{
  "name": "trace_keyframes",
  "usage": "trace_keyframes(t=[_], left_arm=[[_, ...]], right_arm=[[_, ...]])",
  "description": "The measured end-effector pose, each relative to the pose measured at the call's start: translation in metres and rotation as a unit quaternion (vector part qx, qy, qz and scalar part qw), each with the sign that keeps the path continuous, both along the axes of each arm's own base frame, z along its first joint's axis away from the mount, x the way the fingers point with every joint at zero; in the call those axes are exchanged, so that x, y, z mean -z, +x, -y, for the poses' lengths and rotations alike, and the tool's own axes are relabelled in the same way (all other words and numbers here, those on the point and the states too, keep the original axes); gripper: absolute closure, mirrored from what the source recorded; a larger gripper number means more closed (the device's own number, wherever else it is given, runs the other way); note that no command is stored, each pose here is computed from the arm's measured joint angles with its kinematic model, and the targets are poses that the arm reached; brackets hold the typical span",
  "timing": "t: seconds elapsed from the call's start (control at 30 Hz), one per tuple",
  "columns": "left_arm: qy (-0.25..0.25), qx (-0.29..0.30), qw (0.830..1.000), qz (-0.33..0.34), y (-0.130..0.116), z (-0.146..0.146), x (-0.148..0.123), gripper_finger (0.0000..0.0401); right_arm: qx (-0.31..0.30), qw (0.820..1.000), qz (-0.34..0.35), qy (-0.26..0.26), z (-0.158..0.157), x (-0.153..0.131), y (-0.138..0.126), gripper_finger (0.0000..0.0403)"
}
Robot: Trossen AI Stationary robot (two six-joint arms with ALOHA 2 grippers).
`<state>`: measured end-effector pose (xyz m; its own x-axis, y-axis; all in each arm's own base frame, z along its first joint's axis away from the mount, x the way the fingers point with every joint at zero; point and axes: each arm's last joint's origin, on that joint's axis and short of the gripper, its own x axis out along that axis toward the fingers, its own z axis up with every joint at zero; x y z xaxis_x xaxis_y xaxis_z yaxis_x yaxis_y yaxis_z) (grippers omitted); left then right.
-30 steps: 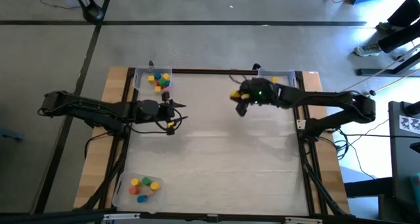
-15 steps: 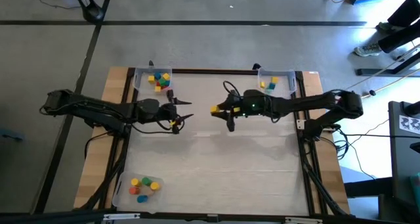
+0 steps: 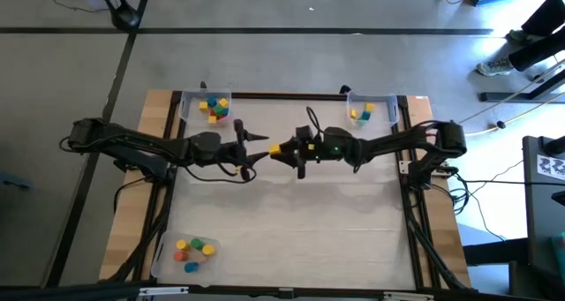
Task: Sort blocks by size
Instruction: Put the yellow cube block into the top left transparent bin
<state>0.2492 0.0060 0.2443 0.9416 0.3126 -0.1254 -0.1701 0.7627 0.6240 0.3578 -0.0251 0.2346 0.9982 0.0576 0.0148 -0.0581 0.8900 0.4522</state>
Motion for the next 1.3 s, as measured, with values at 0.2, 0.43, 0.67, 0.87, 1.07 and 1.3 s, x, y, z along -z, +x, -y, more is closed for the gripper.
trace_keyframes(t=[0.2,0.43,0.67,0.87,1.07,1.3], left_arm=[[0.01,0.025,1.0,0.004,0.001,0.001,-0.002,0.0191],[0.012,0.026,1.0,0.012,0.001,0.001,-0.003,0.0191],[0.035,0.054,0.998,0.01,0.001,0.003,-0.004,0.0191],[0.057,0.083,0.995,0.02,0.002,0.004,-0.007,0.0191],[0.06,0.093,0.993,0.041,0.002,0.005,-0.011,0.0191],[0.065,0.093,0.993,0.035,0.002,0.005,-0.01,0.0191]], right_arm=[[0.015,1.0,0.024,0.006,0.0,-0.003,0.002,0.0274],[0.017,0.999,0.029,0.009,0.0,-0.008,0.004,0.0274],[0.028,0.999,0.022,0.023,0.001,-0.007,0.005,0.0274],[0.033,0.999,0.022,0.033,0.001,-0.007,0.005,0.0274],[0.045,0.998,0.026,0.047,0.002,-0.003,0.007,0.0274],[0.001,0.998,0.036,0.047,0.001,-0.007,0.022,0.0274]])
